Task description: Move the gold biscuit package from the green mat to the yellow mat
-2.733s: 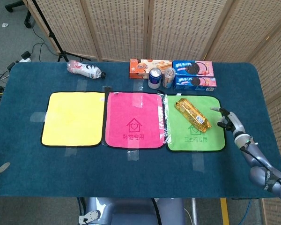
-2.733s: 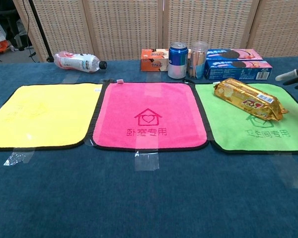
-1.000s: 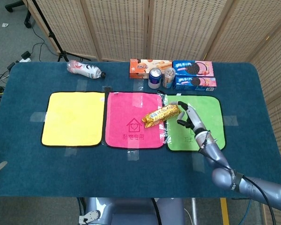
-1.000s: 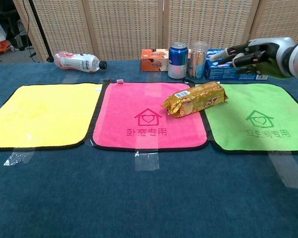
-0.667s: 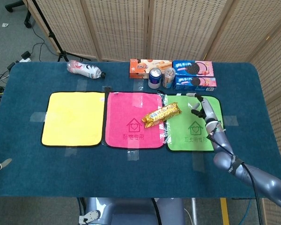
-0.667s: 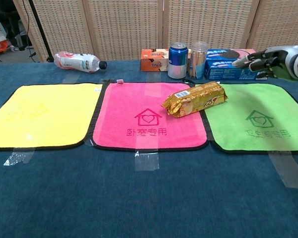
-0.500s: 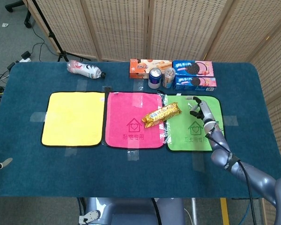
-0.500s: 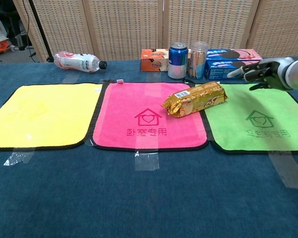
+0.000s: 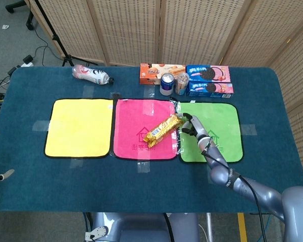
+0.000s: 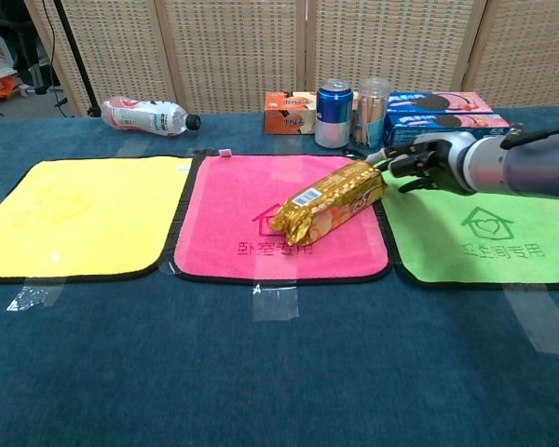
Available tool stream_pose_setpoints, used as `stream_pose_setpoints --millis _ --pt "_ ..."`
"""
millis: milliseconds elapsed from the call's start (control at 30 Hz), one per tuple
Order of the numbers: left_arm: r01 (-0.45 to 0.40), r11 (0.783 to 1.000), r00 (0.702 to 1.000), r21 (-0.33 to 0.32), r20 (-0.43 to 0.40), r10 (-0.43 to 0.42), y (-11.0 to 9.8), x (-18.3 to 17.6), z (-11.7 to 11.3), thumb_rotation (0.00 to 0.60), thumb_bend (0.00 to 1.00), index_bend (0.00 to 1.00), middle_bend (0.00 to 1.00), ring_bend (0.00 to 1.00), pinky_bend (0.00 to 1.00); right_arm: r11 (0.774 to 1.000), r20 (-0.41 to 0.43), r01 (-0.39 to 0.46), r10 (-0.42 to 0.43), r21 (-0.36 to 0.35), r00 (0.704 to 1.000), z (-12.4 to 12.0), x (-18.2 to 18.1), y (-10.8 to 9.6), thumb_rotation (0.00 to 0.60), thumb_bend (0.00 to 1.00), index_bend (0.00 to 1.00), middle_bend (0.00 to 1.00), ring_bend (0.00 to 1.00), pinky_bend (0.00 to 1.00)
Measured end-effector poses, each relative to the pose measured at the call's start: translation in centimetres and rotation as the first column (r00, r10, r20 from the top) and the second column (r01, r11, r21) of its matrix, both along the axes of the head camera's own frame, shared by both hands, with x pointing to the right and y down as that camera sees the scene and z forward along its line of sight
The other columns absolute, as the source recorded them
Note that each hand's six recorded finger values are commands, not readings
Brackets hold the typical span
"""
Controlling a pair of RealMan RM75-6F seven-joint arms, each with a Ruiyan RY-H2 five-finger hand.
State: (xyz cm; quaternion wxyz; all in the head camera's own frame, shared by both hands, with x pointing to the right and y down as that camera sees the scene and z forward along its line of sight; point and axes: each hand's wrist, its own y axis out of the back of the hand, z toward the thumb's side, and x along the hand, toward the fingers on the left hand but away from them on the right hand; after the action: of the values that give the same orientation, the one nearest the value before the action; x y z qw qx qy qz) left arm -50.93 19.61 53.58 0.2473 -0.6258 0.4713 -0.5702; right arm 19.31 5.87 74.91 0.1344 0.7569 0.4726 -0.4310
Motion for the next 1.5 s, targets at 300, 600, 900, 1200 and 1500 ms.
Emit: stream_pose_setpoints --millis 300,600,900,1200,1500 --pt "0.009 1.000 1.000 0.001 -0.029 -0.009 -0.1 -0.6 -0.3 0.600 0.05 0.00 0.00 0.00 0.00 0.997 0.025 0.074 -0.074 0.014 0.997 -0.6 -7.6 2.7 0.600 1.00 0.25 0.13 0.00 0.10" --pt "0.011 1.000 0.999 0.000 -0.030 -0.011 -0.1 -1.1 -0.3 0.600 0.05 0.00 0.00 0.00 0.00 0.992 0.035 0.104 -0.107 0.070 0.994 -1.9 -10.6 2.6 0.600 1.00 0.25 0.13 0.00 0.10" --pt "-0.049 0.999 0.998 -0.006 -0.025 0.049 -0.3 -0.2 0.2 0.600 0.06 0.00 0.00 0.00 0.00 0.899 -0.091 0.265 -0.249 0.349 0.964 -7.4 -7.0 0.2 0.600 0.48 0.11 0.00 0.00 0.02" --pt "-0.265 0.964 0.964 0.014 0.040 0.264 -2.1 3.1 0.6 0.600 0.11 0.00 0.00 0.00 0.00 0.609 -0.556 0.575 -0.249 0.546 0.793 -13.7 5.5 2.6 0.600 0.00 0.00 0.00 0.00 0.00" --pt "-0.603 0.796 0.798 0.061 0.072 0.599 -5.2 11.0 1.5 0.600 0.68 0.00 0.00 0.00 0.00 0.613 -0.758 0.640 -0.101 0.463 0.645 -18.3 18.2 10.8 0.600 0.00 0.00 0.00 0.00 0.00"
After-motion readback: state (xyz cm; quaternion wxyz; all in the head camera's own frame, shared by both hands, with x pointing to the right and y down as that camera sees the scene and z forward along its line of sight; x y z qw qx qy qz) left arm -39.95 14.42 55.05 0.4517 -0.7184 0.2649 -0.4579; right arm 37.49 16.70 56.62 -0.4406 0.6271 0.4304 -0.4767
